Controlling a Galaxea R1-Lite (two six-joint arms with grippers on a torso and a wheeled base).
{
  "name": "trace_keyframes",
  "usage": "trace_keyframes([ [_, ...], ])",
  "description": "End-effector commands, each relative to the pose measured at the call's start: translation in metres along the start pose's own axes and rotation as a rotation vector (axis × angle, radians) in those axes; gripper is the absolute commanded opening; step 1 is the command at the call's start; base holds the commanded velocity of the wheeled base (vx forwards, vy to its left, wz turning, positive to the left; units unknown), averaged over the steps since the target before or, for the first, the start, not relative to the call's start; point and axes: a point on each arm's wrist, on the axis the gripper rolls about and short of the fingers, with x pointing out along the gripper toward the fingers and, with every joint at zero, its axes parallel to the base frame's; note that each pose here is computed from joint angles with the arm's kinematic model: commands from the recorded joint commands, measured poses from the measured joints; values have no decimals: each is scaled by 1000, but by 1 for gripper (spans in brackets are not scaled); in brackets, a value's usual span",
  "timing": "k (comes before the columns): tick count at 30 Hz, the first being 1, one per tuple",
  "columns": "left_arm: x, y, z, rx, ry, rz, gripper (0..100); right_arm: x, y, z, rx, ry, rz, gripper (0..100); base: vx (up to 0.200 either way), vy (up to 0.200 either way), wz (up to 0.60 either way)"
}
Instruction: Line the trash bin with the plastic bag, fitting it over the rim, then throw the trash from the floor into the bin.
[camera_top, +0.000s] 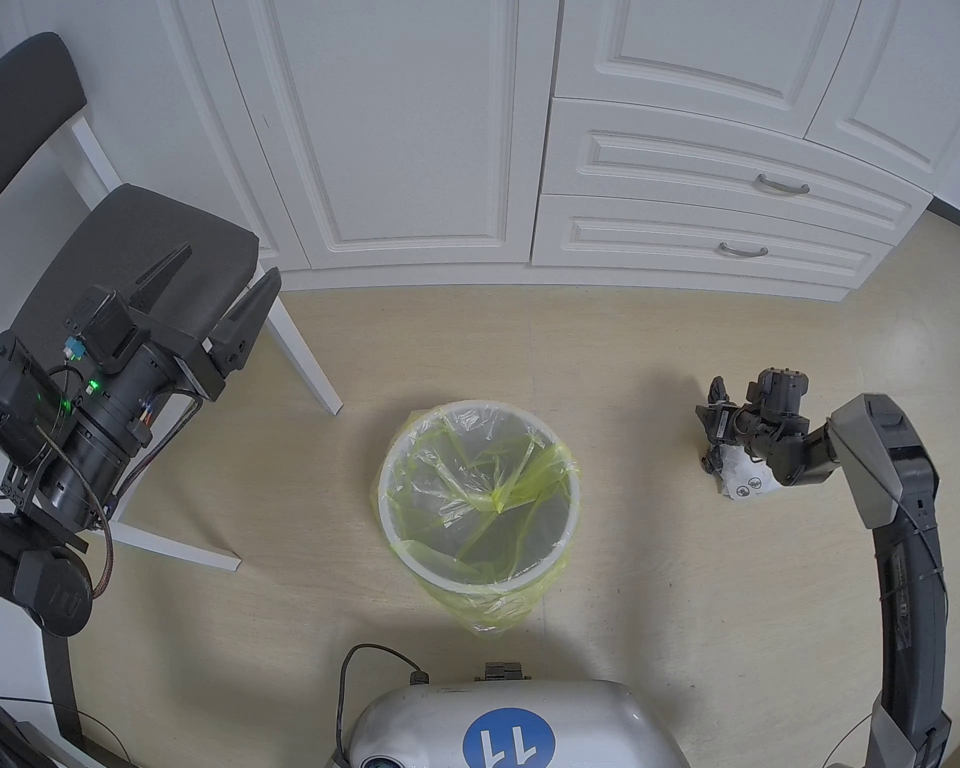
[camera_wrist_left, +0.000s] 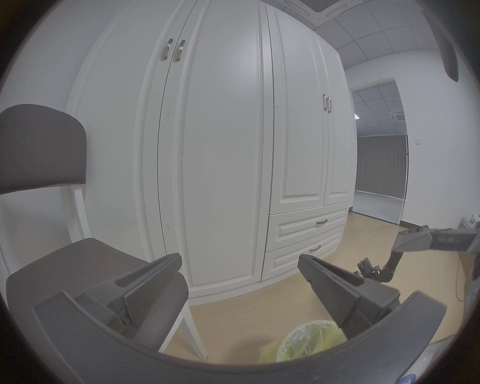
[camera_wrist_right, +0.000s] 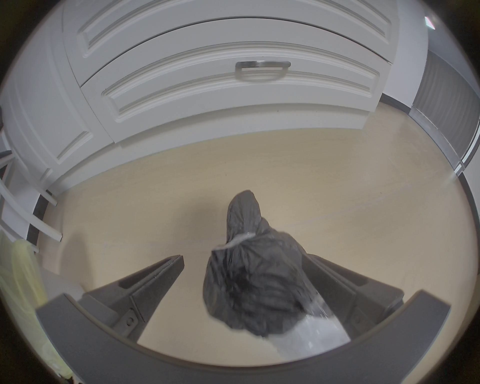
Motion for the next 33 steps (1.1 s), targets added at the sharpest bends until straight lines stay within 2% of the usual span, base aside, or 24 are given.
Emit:
trace_keyframes([
  [1, 0, 0, -1, 2, 3, 1, 100, 34, -11, -56, 24, -27, -2, 100, 0, 0, 0],
  [4, 0, 0, -1, 2, 4, 0, 100, 40, -12, -60, 36, -59, 1, 100, 0, 0, 0],
  [16, 0, 0, -1, 1, 4, 0, 100, 42, -15, -55, 57, -83, -1, 100, 0, 0, 0],
  [17, 0, 0, -1, 1, 4, 0, 100, 41, -15, -54, 57, -85, -2, 0, 0, 0, 0],
  [23, -1, 0, 0, 2, 1, 0, 100, 32, -11, -36, 58, -96, -19, 0, 0, 0, 0],
  [27, -1, 0, 0, 2, 0, 0, 100, 13, -4, -14, 57, -86, -13, 0, 0, 0, 0],
  [33, -1, 0, 3, 3, -8, 0, 100, -42, 34, 36, 43, -102, 49, 0, 0, 0, 0],
])
